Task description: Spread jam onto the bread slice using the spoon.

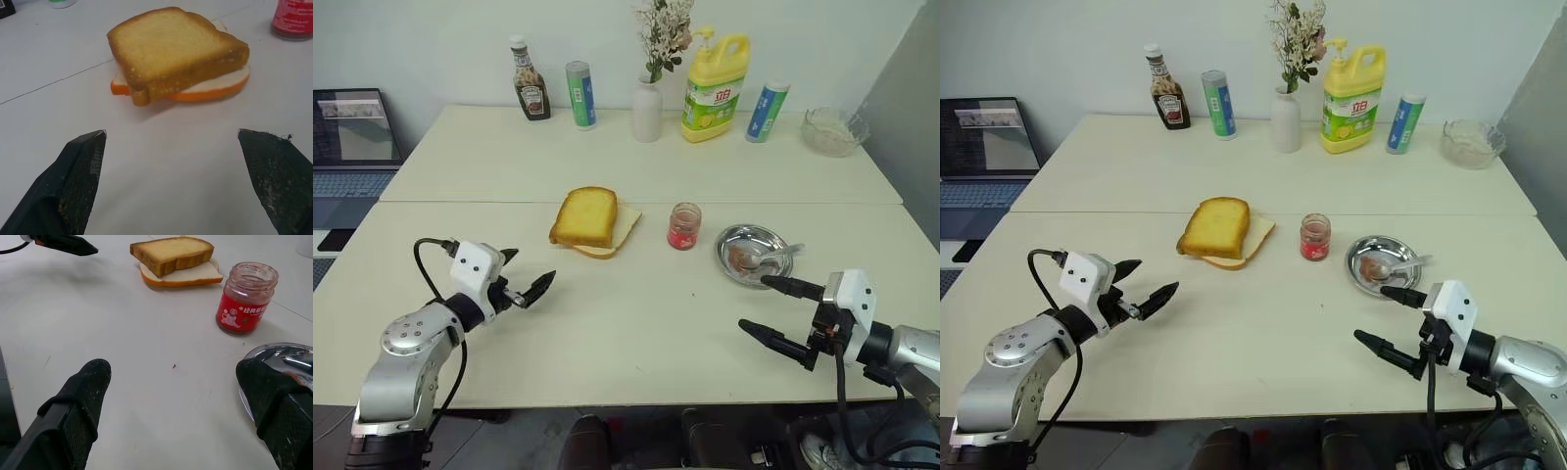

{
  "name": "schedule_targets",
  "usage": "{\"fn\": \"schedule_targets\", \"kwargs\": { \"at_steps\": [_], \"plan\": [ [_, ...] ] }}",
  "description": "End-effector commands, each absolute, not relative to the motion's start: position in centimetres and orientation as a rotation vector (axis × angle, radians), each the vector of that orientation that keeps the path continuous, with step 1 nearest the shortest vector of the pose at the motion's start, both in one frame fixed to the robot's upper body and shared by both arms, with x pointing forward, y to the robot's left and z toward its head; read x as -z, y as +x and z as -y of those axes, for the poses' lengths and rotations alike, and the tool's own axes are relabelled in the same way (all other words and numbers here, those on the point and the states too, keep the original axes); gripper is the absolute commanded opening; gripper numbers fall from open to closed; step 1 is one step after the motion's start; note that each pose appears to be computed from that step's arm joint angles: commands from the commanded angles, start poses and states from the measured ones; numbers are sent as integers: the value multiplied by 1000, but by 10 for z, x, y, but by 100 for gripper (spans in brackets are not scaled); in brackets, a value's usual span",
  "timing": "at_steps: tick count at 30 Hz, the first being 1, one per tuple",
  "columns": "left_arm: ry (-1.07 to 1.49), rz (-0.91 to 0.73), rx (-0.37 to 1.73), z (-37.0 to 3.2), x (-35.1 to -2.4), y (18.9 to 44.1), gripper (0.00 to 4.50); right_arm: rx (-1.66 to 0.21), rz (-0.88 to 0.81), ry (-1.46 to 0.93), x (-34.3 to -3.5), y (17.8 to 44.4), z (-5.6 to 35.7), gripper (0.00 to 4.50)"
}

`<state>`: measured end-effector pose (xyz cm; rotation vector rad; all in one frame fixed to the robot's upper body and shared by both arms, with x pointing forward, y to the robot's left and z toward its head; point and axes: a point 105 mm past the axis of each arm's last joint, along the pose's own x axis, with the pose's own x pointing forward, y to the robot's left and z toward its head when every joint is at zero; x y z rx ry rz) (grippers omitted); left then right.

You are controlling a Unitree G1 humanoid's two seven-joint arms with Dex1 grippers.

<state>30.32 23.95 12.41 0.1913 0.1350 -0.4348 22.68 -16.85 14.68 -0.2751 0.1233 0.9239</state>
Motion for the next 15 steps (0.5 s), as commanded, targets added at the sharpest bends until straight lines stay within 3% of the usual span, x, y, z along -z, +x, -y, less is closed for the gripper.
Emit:
{"fn": "schedule_targets", "kwargs": {
  "at_steps": [1, 15],
  "plan": [
    [77, -116, 384, -242, -136, 315, 450, -969, -52, -290, -162, 223, 153, 447],
    [-303, -221, 317, -218, -136, 361, 450, -1087, 30, -392, -187, 229, 119, 447]
  ]
}}
